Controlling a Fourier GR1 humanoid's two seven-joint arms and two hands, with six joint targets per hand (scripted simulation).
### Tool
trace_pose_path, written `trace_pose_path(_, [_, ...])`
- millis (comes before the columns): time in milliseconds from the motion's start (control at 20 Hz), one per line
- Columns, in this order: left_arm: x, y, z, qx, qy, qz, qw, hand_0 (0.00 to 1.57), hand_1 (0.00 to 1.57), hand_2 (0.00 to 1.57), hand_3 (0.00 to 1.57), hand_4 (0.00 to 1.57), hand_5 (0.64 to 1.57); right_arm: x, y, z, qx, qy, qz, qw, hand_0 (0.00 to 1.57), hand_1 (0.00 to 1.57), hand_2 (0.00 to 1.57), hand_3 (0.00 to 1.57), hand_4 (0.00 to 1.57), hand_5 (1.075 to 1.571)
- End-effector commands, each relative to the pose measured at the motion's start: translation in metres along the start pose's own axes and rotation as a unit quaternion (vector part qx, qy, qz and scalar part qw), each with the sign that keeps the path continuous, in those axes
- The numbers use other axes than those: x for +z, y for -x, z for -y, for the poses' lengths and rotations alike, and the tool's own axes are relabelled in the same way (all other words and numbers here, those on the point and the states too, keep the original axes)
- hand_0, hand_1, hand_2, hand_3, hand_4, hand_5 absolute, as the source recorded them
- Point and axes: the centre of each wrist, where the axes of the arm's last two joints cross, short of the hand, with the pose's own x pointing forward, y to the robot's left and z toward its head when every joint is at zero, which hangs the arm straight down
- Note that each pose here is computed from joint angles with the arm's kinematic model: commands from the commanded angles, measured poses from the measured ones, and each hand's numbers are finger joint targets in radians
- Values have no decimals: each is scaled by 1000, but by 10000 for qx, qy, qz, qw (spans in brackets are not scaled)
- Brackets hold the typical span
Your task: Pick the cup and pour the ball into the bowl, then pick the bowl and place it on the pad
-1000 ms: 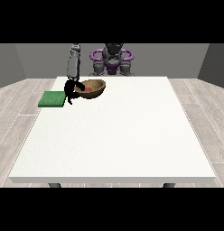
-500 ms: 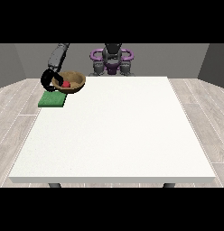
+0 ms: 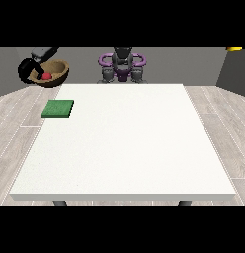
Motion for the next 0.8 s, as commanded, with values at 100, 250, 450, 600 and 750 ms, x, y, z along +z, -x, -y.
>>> trace_pose_path(100, [9,3,-20,-107,-106,20,9999,0,0,0,0,1211,1554,-8,-23,-2,76,-53,25,10000,1571,1571,1571,532,1099,1564])
trace_pose_path(250, [15,-6,-44,-51,-185,492,9986,0,0,0,0,1215,1553,-12,-21,-4,-374,159,382,9984,1571,1571,1571,489,1073,1568])
trace_pose_path(450, [14,13,-20,-94,-35,355,9993,0,0,0,0,1208,1553,-15,4,-35,-532,-27,13,9986,1571,1571,1571,444,1060,1569])
trace_pose_path(600, [12,12,-17,21,74,328,9994,0,0,0,0,1207,1555,-20,7,-39,-647,-9,-71,9979,1571,1571,1571,532,1032,1571])
trace_pose_path(750, [16,12,-24,-126,-81,323,9994,0,0,0,0,1203,1557,-19,15,-42,-679,-125,-64,9976,1571,1571,1571,552,1023,1571])
